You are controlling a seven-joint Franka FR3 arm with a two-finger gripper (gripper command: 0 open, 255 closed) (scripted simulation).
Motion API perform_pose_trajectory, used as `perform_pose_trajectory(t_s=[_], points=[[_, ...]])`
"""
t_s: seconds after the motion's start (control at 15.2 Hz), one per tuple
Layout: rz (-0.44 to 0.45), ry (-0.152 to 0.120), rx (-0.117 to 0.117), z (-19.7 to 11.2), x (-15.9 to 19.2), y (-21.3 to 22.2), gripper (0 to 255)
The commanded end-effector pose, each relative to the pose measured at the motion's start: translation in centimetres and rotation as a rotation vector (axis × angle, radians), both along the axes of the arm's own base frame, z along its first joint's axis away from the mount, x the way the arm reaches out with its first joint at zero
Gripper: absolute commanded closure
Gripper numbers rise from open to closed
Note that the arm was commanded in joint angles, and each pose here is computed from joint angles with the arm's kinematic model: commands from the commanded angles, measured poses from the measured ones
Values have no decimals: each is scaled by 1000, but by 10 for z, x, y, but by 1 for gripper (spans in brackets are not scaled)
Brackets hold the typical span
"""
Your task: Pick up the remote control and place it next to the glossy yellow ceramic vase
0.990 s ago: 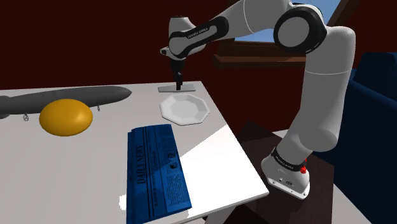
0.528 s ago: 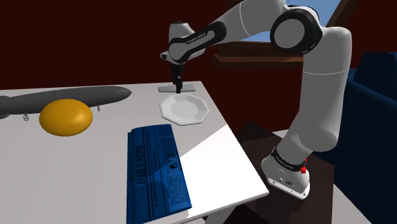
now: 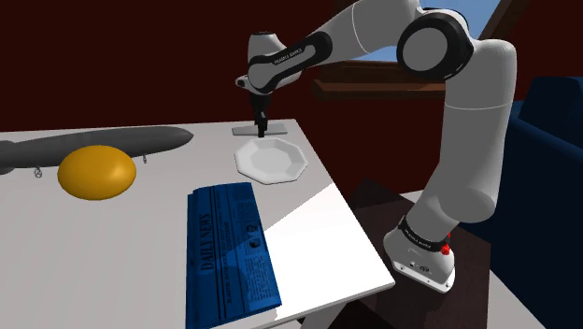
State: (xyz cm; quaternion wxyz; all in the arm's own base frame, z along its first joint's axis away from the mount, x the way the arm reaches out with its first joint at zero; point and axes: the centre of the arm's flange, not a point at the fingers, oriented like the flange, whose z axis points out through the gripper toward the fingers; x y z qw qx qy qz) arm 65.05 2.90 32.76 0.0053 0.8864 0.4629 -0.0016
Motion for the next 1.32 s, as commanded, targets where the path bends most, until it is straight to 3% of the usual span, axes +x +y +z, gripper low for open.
perform_pose_trajectory(t_s=[0.0,0.33,1.25], points=[[0,0,0,0,0,0,255],[0,0,0,0,0,0,255],[0,0,0,74,0,0,255]])
